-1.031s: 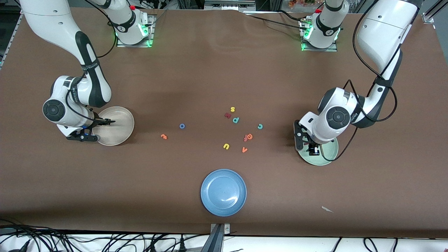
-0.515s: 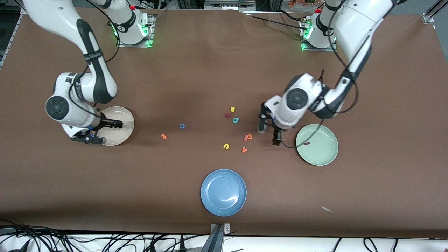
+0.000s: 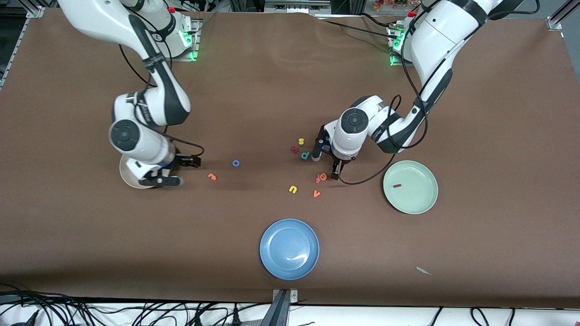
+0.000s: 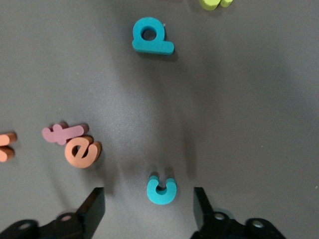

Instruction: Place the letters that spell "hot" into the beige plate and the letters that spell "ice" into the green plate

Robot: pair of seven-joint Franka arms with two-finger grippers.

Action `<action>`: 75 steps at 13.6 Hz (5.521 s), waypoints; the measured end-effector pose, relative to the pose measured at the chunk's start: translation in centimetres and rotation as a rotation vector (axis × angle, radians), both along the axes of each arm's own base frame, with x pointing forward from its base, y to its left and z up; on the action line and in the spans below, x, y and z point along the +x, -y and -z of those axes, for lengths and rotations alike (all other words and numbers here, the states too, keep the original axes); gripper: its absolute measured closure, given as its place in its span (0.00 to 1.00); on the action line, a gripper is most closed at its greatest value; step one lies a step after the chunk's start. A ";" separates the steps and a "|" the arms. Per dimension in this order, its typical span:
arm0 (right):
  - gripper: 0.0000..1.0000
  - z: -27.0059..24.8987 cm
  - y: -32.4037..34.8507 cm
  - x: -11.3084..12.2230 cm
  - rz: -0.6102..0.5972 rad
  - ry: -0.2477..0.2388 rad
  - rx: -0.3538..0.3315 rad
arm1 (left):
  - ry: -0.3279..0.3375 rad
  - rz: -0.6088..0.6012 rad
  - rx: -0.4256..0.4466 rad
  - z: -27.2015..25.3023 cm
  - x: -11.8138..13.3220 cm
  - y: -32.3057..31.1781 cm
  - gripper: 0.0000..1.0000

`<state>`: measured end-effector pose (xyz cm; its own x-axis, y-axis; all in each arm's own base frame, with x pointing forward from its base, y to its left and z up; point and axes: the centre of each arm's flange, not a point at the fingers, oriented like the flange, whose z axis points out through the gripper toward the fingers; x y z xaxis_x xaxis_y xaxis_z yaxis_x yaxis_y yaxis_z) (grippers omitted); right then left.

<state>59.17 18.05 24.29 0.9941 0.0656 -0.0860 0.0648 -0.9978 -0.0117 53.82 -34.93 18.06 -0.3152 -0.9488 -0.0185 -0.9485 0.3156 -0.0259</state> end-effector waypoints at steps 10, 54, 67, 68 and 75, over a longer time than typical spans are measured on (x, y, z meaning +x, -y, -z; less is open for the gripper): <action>0.01 6.5 -5.7 -0.7 -0.365 0.122 0.042 | 0.013 0.049 0.020 0.8 -0.4 0.3 0.68; 0.36 4.5 16.0 -2.1 -0.040 0.016 -0.082 | -0.065 -0.613 -0.114 -1.2 2.0 1.7 0.04; 0.01 0.7 -7.1 -4.4 0.405 0.009 0.029 | -0.057 -0.622 -0.130 0.8 3.4 2.1 0.34; 0.01 1.3 -8.5 -4.9 0.406 0.006 0.026 | -0.055 -0.622 -0.133 0.8 3.4 2.1 0.33; 0.04 6.5 -12.4 -6.3 0.377 0.031 0.024 | -0.034 -0.627 -0.155 0.8 4.0 2.1 0.58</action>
<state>52.82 30.40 17.83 0.9508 -0.3042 -0.0582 -0.3066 -0.9511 -0.0388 57.80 -37.03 17.23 0.3022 -0.9439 0.1334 -0.9526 -0.3041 0.0063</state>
